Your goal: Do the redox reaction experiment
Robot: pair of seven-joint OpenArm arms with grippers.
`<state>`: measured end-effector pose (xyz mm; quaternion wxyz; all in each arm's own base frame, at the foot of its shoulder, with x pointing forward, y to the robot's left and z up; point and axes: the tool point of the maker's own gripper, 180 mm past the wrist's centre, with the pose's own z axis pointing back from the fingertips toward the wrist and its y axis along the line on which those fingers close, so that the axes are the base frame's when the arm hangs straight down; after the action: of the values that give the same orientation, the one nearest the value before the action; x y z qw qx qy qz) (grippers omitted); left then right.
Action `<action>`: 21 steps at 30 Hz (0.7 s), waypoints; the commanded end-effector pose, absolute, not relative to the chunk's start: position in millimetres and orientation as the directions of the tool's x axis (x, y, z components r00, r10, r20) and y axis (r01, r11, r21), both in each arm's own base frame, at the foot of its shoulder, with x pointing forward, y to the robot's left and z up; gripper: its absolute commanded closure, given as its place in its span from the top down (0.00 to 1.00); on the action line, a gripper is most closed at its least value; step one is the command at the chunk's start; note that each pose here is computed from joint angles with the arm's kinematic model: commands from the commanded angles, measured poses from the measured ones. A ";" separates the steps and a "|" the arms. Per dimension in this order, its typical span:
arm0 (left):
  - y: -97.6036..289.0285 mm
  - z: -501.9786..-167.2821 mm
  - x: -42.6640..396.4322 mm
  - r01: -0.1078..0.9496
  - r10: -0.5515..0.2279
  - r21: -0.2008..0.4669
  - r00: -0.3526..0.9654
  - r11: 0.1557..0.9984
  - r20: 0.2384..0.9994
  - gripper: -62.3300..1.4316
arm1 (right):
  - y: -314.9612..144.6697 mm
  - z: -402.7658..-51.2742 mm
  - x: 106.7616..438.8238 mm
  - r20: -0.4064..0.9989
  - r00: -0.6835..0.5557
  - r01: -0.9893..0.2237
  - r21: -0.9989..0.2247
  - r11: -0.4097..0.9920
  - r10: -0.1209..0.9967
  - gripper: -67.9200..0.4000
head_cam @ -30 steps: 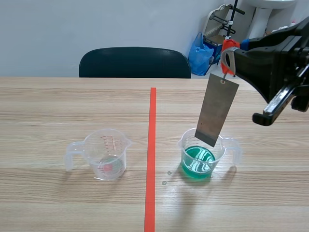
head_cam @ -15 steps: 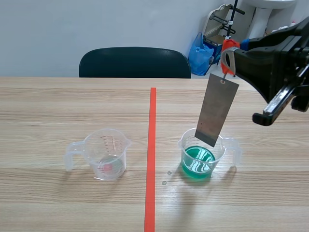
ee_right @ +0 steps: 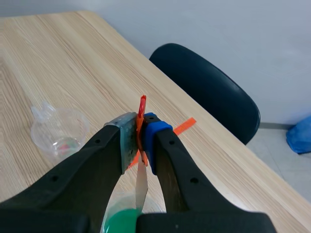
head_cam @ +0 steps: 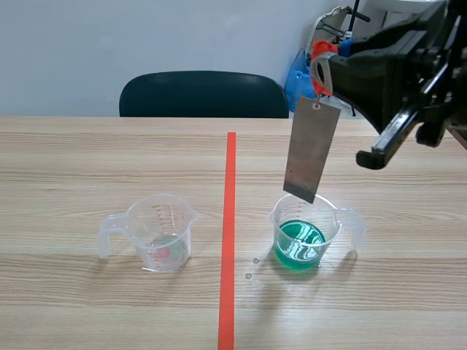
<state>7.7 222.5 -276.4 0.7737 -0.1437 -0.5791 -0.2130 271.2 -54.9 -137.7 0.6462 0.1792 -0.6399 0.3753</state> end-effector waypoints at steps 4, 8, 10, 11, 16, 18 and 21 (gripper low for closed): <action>220.9 -271.6 10.6 0.495 -0.154 0.028 0.216 0.868 0.964 1.00 | -36.4 -116.2 271.1 0.961 -0.176 -0.734 -0.274 0.621 0.215 0.02; 220.9 -271.6 10.6 0.495 -0.154 0.028 0.216 0.868 0.964 1.00 | -22.4 -105.5 275.2 0.963 -0.202 -0.739 -0.271 0.617 0.180 0.02; 220.9 -271.6 10.6 0.495 -0.154 0.028 0.216 0.868 0.964 1.00 | -11.6 -101.2 274.1 0.961 -0.219 -0.755 -0.275 0.596 0.166 0.02; 220.9 -271.6 10.6 0.495 -0.154 0.028 0.216 0.868 0.964 1.00 | -6.9 -98.6 274.3 0.961 -0.226 -0.758 -0.275 0.591 0.157 0.02; 220.9 -271.6 10.6 0.495 -0.154 0.028 0.216 0.868 0.964 1.00 | 16.3 -91.4 274.8 0.966 -0.236 -0.787 -0.254 0.562 0.106 0.02; 220.9 -271.6 10.6 0.495 -0.154 0.028 0.216 0.868 0.964 1.00 | 25.2 -93.6 276.4 0.971 -0.222 -0.801 -0.237 0.550 0.094 0.02; 220.9 -271.6 10.6 0.495 -0.154 0.028 0.216 0.868 0.964 1.00 | 37.9 -100.2 278.7 0.978 -0.194 -0.823 -0.206 0.529 0.079 0.02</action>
<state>7.7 222.5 -276.4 0.7737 -0.1437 -0.5791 -0.2130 275.8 38.7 -105.9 0.5756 0.2770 -0.6560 0.4020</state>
